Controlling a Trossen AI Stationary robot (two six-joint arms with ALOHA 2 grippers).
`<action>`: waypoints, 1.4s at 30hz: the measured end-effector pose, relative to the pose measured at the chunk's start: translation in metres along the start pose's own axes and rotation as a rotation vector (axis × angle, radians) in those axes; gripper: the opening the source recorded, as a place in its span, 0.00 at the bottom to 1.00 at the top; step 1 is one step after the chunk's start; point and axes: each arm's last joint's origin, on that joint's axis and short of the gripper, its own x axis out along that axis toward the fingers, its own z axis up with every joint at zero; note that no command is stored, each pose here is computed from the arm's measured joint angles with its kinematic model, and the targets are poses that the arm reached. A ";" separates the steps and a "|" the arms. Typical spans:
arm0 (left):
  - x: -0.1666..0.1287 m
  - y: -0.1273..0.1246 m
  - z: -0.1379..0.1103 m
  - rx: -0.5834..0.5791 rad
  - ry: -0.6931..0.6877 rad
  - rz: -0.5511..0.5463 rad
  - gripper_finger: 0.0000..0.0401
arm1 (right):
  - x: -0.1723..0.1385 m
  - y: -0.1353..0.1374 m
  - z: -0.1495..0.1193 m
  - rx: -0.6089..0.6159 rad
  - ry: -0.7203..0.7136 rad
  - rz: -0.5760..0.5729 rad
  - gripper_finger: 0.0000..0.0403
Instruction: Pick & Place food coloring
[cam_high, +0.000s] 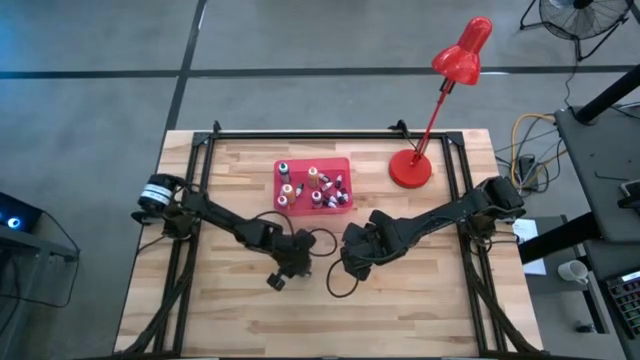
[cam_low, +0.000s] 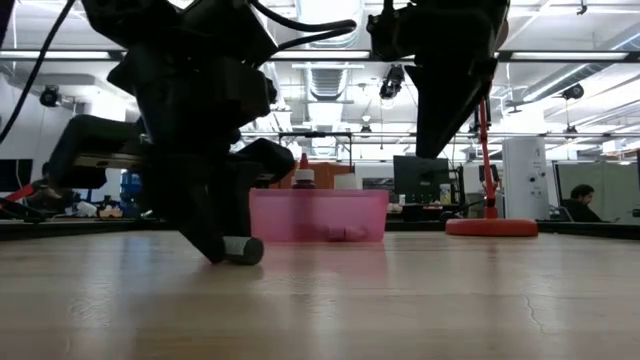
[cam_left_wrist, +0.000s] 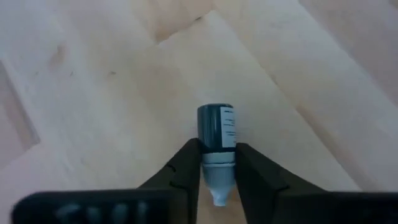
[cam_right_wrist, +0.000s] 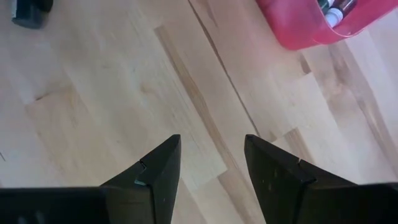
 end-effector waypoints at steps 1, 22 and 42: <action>-0.001 0.001 0.001 -0.009 0.000 0.004 0.14 | 0.000 0.000 0.000 -0.006 0.000 0.000 0.42; -0.168 0.073 0.012 -0.703 -0.156 0.786 0.11 | -0.074 -0.075 -0.006 0.051 -0.423 -0.264 0.25; -0.121 0.179 -0.042 -0.916 0.399 0.592 0.26 | -0.068 -0.102 -0.009 0.152 -0.468 -0.266 0.19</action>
